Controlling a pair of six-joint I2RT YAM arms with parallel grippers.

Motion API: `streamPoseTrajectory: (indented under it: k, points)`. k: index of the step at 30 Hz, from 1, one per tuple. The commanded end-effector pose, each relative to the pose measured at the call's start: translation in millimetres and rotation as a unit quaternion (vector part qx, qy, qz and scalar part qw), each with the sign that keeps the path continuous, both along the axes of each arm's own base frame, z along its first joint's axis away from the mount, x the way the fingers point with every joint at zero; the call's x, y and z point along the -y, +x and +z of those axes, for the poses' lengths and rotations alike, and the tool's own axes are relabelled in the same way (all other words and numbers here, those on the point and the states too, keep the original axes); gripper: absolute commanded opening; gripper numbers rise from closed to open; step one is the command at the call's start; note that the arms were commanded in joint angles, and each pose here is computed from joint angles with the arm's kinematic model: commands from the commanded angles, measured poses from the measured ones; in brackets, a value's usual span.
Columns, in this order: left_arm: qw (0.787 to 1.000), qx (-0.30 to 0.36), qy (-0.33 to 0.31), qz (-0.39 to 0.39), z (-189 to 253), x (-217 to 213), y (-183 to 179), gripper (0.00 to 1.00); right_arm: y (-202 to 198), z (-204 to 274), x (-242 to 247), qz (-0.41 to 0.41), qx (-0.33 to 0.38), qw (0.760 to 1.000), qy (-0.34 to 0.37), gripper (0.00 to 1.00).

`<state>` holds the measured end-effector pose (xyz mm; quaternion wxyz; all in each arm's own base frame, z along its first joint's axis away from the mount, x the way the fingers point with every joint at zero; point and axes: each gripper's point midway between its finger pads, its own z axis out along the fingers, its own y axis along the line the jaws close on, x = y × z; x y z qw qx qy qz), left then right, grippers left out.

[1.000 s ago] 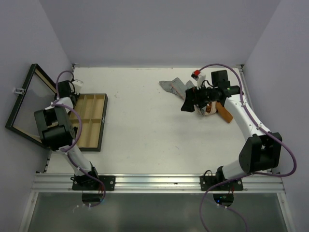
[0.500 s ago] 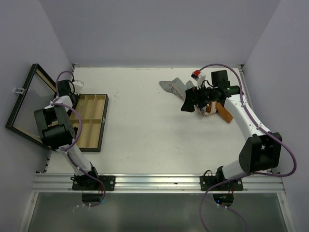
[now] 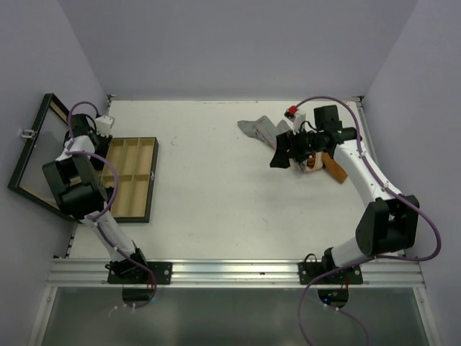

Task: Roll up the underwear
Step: Place the rolled underwear into the container

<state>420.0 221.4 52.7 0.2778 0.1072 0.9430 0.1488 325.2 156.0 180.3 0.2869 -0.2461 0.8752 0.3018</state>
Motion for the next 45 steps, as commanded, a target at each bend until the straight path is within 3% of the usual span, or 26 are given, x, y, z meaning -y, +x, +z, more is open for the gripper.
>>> streamPoseTrajectory:
  k: [1,18,45]
  points:
    - [0.994,-0.078,-0.079,0.004,-54.9,11.1,-36.8,0.00,3.5,10.7,-1.5,-0.004,0.005,1.000,0.006,0.99]
    - [0.994,-0.057,-0.090,-0.013,-32.3,26.4,-41.7,0.00,5.0,8.4,-4.5,-0.003,0.001,1.000,0.015,0.99]
    - [1.000,0.002,0.002,-0.018,14.4,44.4,-17.8,0.00,4.0,-0.9,-8.5,0.003,-0.016,1.000,0.025,0.99]
